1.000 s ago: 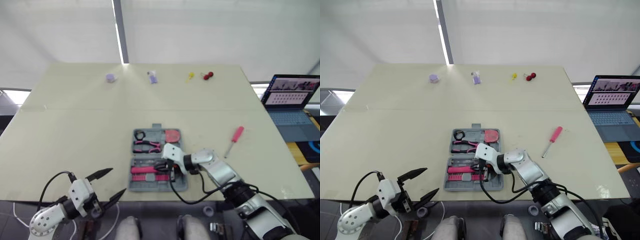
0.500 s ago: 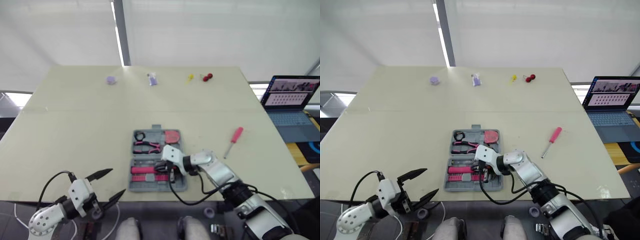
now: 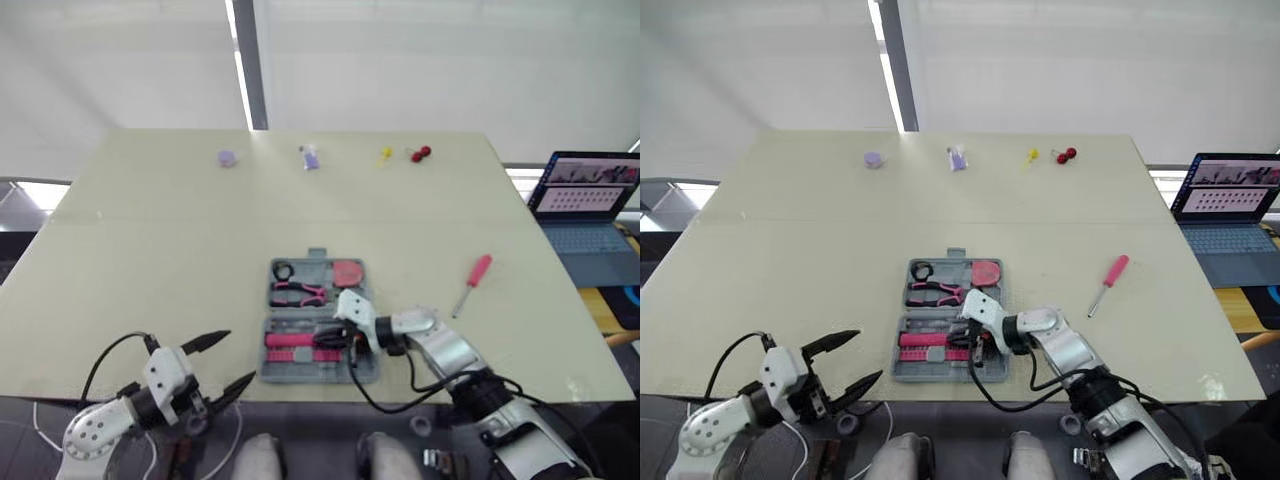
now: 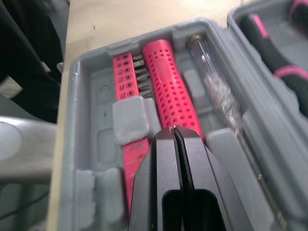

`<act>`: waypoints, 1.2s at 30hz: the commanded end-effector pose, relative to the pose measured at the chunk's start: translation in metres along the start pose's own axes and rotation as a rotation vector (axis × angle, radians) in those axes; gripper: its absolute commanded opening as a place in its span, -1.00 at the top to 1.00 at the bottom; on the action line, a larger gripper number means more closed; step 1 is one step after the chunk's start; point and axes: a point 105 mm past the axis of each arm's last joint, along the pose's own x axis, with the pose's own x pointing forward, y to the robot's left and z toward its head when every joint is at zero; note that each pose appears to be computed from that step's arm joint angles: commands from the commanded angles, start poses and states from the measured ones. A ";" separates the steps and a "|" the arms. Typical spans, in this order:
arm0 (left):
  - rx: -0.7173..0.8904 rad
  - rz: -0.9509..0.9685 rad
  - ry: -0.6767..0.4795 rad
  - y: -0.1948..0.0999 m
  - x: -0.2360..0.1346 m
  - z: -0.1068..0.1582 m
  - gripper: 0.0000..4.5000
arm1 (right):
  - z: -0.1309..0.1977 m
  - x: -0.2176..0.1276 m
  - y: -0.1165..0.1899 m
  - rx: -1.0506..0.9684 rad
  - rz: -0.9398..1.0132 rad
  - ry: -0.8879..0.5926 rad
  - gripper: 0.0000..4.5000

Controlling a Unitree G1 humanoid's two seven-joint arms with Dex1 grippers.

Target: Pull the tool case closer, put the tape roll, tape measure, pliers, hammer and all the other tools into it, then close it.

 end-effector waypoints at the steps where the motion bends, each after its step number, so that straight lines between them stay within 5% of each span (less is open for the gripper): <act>1: 0.013 0.020 -0.045 0.009 0.009 0.021 -1.00 | 0.041 -0.027 -0.008 0.029 -0.025 -0.164 0.86; 3: 0.015 0.098 -0.041 0.025 0.012 0.026 -1.00 | 0.054 -0.048 -0.016 0.057 -0.074 -0.218 0.63; 10: -0.050 0.399 0.001 0.082 -0.021 0.019 -1.00 | 0.043 -0.140 -0.054 0.120 -0.465 -0.292 -0.90; 11: -0.051 0.462 0.009 0.092 -0.031 0.016 -1.00 | 0.036 -0.154 -0.059 0.135 -0.534 -0.298 -0.98; 16: -0.077 0.806 0.022 0.134 -0.082 0.004 -1.00 | -0.006 -0.218 -0.064 0.230 -0.849 -0.313 -0.98; 22: -0.100 1.050 0.058 0.149 -0.113 -0.013 -1.00 | -0.052 -0.275 -0.062 0.297 -1.233 -0.366 -0.98; 30: -0.123 1.180 0.062 0.154 -0.115 -0.020 -1.00 | -0.088 -0.297 -0.061 0.293 -1.546 -0.324 -0.98; 36: -0.145 1.230 0.075 0.152 -0.115 -0.027 -1.00 | -0.091 -0.293 -0.063 0.317 -1.568 -0.353 -0.98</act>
